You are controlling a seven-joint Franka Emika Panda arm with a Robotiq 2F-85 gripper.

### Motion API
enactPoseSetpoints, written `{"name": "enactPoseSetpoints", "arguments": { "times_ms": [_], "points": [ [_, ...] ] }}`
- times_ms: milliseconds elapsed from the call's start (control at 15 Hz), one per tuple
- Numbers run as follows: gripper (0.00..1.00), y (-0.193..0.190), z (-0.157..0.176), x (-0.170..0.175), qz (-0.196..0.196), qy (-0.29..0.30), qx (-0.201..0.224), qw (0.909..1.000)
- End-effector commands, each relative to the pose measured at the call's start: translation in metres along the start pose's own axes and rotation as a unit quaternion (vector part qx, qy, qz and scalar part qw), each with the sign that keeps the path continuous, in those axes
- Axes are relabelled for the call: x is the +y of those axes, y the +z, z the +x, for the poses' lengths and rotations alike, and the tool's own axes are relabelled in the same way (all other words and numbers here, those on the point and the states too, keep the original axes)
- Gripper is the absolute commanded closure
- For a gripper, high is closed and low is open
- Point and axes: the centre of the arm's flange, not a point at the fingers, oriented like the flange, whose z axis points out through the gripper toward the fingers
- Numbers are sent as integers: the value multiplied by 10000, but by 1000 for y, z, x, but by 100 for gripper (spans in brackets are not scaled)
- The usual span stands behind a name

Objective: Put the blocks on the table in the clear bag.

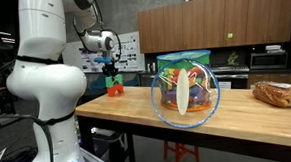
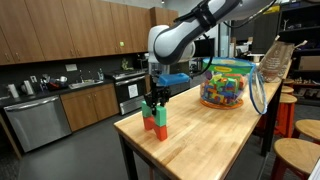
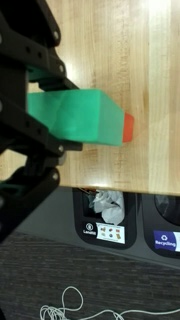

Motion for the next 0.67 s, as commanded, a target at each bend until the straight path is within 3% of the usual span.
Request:
{"name": "enactPoseSetpoints", "arguments": {
  "times_ms": [0,267,600],
  "points": [
    [84,-13,6,-1,-131,-84,125,9998],
    [84,-28,7,7,-319,-84,306,9990],
    [84,-58,5,44,-661,89,594,9960]
  ]
}}
